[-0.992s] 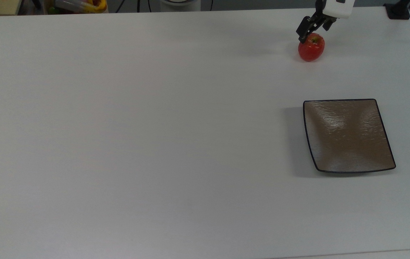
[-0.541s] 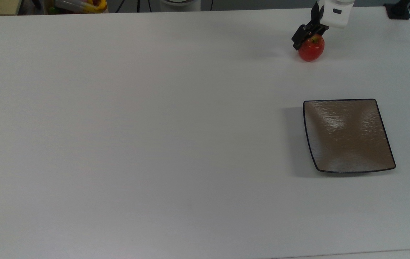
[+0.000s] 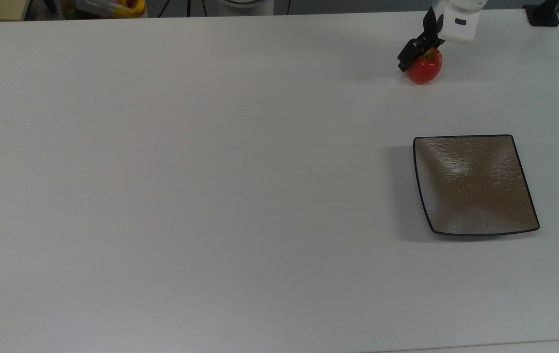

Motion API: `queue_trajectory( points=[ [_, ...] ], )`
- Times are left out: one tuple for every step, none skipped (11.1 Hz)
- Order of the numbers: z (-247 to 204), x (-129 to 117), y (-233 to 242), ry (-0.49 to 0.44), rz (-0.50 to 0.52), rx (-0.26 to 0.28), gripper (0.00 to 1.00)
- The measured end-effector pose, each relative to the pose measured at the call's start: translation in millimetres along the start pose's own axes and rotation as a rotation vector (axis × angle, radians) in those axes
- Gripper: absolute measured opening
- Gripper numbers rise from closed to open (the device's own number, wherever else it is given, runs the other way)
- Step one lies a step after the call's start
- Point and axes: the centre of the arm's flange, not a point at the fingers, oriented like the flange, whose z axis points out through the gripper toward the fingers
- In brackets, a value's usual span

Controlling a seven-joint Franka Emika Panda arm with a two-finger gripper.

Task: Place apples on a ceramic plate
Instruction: 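Close the gripper on the apple and lift it off the table, then carry the held apple over the brown plate and lower it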

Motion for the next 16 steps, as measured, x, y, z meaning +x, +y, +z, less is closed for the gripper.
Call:
queue_trajectory(
  points=[
    [1.6,0.3,0.2,0.0,-0.006,-0.009,0.89],
    [1.1,0.3,-1.1,0.003,-0.013,-0.014,0.7],
    [0.9,0.0,-2.7,0.004,-0.017,-0.014,0.68],
    [0.7,-0.2,-3.7,0.004,-0.019,-0.014,0.68],
    [0.7,-0.2,-4.1,0.004,-0.019,-0.014,0.68],
    [0.5,-0.2,-4.4,0.005,-0.02,-0.014,0.68],
    [-0.2,0.0,-4.6,0.006,-0.02,-0.014,0.67],
    [-4.3,0.6,-4.4,0.014,-0.019,-0.014,0.67],
    [-13.0,1.6,-3.2,0.03,-0.016,-0.014,0.67],
    [-27.6,2.3,0.2,0.057,-0.008,-0.017,0.67],
    [-44.4,1.6,4.4,0.084,0.0,-0.022,0.67],
    [-63.2,-0.6,9.8,0.107,0.014,-0.028,0.67],
    [-83.6,-3.1,16.8,0.124,0.04,-0.02,0.67],
    [-111.3,-6.3,28.6,0.142,0.079,-0.004,0.67],
    [-140.7,-11.3,41.8,0.158,0.116,0.005,0.67],
    [-168.2,-17.6,54.1,0.173,0.148,0.012,0.67]
  ],
)
